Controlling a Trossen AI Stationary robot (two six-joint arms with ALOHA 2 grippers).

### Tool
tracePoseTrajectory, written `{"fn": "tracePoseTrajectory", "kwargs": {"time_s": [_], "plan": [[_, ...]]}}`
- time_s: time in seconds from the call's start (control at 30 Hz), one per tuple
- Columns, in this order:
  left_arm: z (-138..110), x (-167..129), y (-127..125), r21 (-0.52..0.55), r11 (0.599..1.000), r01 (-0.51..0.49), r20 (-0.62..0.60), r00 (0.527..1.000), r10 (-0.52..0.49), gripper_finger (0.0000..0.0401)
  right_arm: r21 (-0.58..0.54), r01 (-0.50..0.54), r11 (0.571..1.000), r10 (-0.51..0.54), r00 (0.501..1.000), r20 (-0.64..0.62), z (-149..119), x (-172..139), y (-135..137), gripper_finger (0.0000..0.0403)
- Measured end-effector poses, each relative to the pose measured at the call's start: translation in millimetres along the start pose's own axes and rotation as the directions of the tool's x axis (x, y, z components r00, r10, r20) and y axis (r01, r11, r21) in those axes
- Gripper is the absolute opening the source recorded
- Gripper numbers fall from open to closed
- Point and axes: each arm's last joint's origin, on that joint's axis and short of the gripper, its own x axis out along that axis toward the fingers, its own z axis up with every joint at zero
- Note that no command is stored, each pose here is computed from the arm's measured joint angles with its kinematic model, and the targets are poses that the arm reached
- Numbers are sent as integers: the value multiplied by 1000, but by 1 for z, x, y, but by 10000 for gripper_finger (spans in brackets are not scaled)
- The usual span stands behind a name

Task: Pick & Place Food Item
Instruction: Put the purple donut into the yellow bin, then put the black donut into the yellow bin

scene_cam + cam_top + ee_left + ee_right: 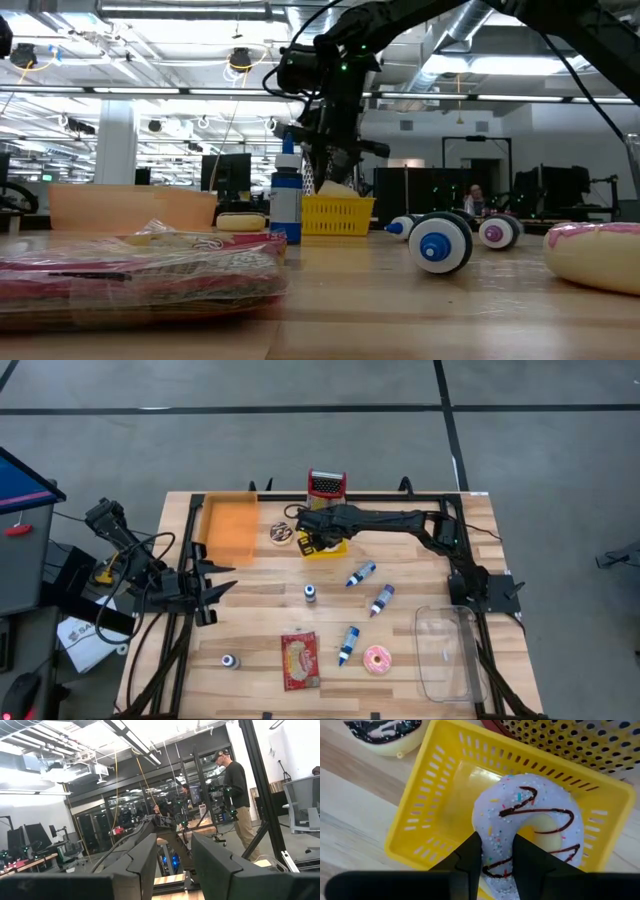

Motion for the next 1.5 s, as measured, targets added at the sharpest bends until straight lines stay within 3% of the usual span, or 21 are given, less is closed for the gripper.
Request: {"fn": "tracePoseTrajectory", "kwargs": {"time_s": [0.27,0.67,0.97,1.07,1.2,1.4,1.5], "plan": [[0,0,0,0,1000,0,0,1000,0,117,-14,50,999,-50,999,-15,0,1,-7,102],[0,0,0,0,1000,0,0,1000,0,117,-30,53,998,-54,998,-18,-1,-1,-6,232],[0,0,0,1,1000,0,0,1000,0,117,-34,61,998,-61,998,6,-7,-7,0,244],[-1,0,1,20,999,-39,-32,999,39,117,-53,27,998,-25,999,36,-15,-22,9,244],[-3,-1,6,58,985,-165,-136,976,171,117,-95,6,995,2,996,93,-31,-51,19,244],[-6,-5,12,108,940,-322,-279,898,340,117,-196,-86,977,118,980,159,-65,-113,33,244],[-9,-8,11,151,919,-364,-342,853,394,117,-286,-81,955,139,973,187,-89,-140,37,244]]}}
